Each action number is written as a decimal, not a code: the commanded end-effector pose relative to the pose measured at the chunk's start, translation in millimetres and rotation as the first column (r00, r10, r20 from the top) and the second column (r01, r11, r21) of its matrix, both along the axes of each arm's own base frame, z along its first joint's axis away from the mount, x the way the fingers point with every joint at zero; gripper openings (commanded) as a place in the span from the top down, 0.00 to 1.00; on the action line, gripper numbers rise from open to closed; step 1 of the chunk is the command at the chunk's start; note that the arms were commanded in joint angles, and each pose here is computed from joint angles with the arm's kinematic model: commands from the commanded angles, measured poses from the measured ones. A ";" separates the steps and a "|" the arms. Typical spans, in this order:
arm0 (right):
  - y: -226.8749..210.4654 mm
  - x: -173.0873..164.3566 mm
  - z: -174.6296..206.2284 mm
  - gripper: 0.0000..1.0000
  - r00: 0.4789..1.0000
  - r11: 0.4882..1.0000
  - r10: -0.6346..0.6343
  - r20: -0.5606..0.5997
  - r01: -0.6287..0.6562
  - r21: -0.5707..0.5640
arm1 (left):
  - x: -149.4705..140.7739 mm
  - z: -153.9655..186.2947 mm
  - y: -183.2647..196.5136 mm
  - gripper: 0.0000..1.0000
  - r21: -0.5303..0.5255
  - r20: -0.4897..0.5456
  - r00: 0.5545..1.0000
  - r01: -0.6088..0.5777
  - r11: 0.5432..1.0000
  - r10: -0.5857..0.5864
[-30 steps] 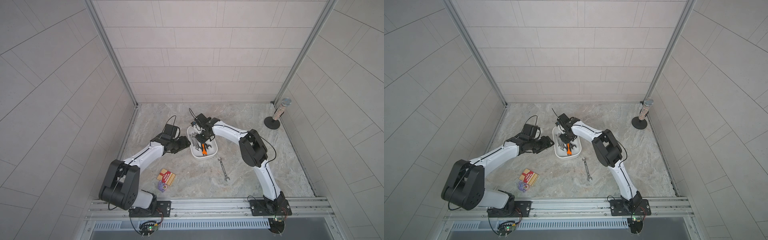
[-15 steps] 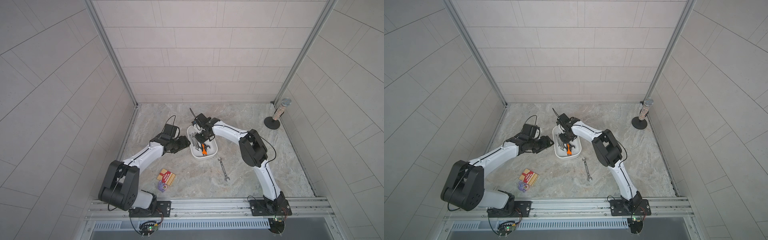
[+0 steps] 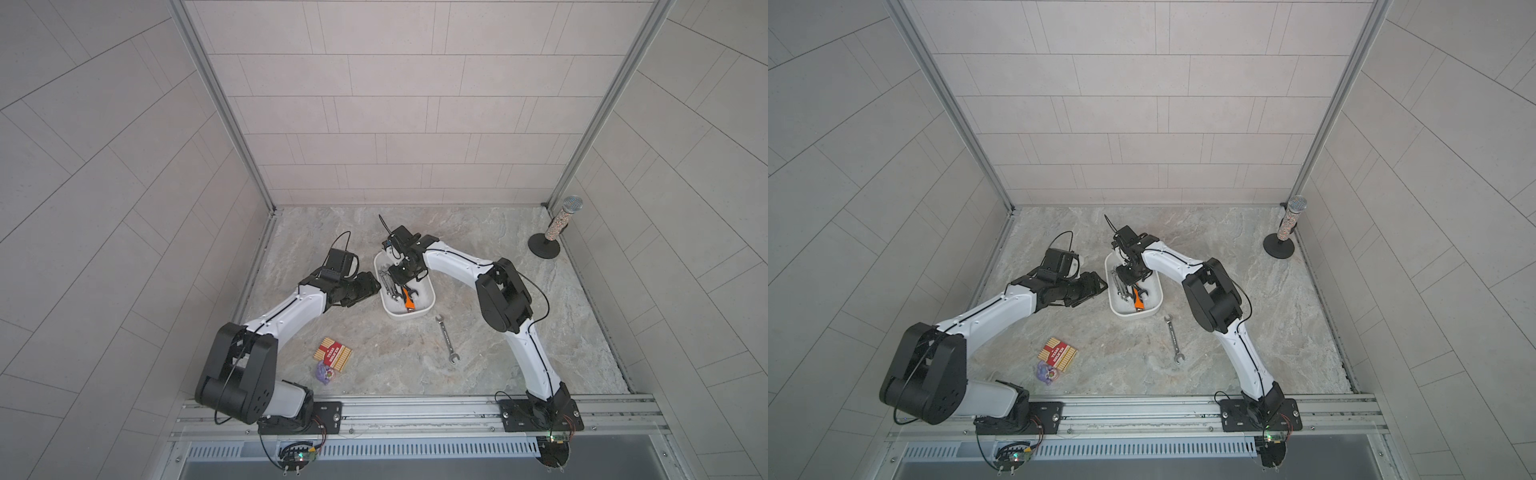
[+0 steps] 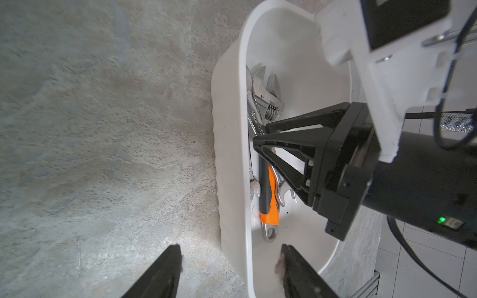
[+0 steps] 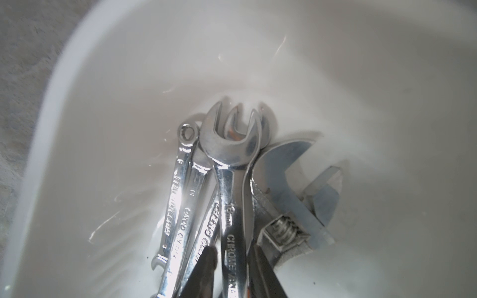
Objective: Take out the wrench from the storage box
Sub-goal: Pick up the wrench from the storage box.
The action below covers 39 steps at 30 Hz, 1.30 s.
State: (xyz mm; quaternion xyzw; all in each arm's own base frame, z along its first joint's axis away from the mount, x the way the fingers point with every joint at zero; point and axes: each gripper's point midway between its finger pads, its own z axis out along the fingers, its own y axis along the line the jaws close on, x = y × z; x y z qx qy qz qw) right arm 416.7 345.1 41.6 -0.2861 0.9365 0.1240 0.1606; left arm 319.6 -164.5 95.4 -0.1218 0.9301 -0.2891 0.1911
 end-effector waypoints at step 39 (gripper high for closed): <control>-5.4 -1.4 -23.3 0.80 0.972 0.939 0.142 0.187 -0.073 -0.336 | 14.1 10.7 24.9 0.33 -0.130 0.014 0.992 -0.126 0.983 0.128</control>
